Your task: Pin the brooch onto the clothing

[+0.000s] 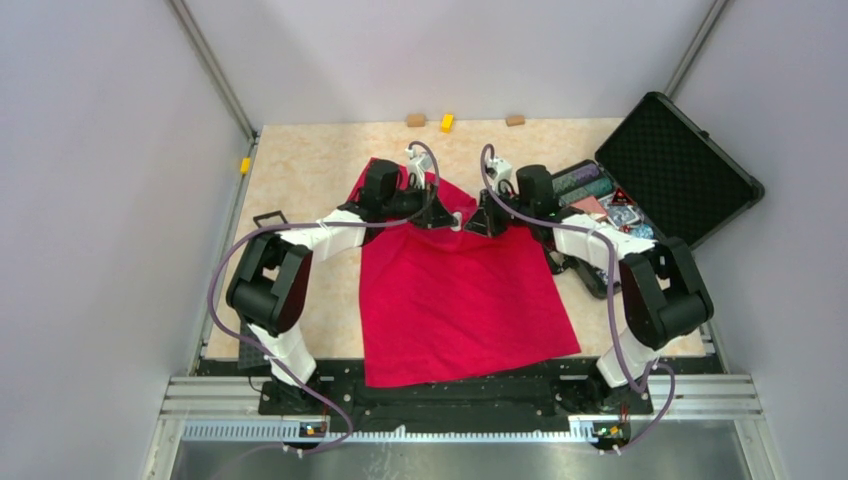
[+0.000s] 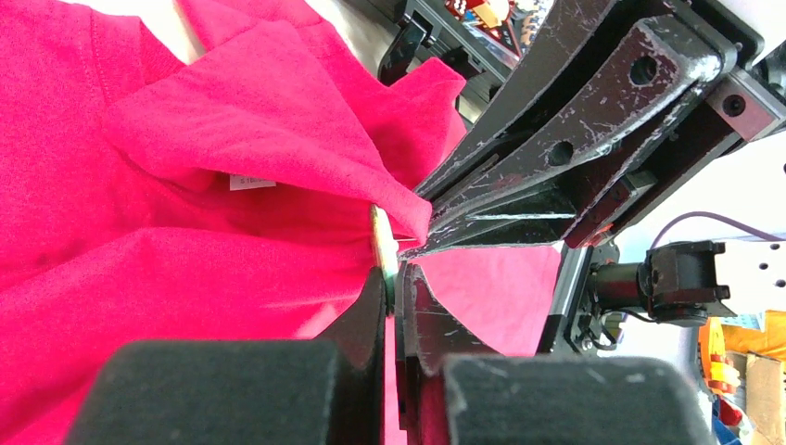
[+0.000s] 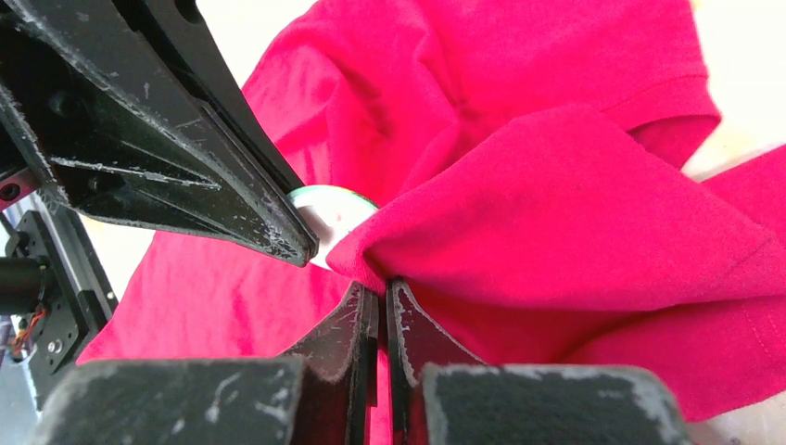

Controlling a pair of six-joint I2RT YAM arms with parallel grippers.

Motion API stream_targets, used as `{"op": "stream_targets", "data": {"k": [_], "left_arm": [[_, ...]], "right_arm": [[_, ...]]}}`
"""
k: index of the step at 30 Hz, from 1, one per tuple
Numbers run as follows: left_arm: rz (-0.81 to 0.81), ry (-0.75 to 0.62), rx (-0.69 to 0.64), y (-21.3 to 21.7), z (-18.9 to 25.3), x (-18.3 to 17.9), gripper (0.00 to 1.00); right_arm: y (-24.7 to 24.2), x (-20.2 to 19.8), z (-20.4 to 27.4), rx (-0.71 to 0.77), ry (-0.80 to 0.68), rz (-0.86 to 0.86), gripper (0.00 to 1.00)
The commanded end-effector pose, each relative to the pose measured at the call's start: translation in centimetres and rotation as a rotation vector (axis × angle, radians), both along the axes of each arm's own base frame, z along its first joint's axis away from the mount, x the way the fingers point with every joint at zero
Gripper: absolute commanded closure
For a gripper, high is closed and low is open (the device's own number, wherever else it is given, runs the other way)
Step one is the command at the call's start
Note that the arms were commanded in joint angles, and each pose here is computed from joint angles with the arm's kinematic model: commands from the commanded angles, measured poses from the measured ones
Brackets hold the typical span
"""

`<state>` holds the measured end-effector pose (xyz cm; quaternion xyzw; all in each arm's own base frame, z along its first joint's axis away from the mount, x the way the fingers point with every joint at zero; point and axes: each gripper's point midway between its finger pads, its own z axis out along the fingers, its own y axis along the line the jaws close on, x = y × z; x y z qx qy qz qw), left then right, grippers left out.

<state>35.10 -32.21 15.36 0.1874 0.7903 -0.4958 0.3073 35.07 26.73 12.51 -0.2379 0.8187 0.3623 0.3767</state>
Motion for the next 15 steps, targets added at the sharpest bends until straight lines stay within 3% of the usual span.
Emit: {"op": "stream_targets", "data": {"k": [1, 15], "left_arm": [[-0.113, -0.141, -0.106, -1.2, 6.3, -1.7, 1.0], [-0.159, -0.139, -0.172, -1.8, 7.4, -2.6, 1.0]], "right_arm": [[0.4, 0.8, -0.8, -0.041, 0.045, 0.002, 1.0], [0.2, 1.0, -3.3, -0.089, 0.142, -0.016, 1.0]]}}
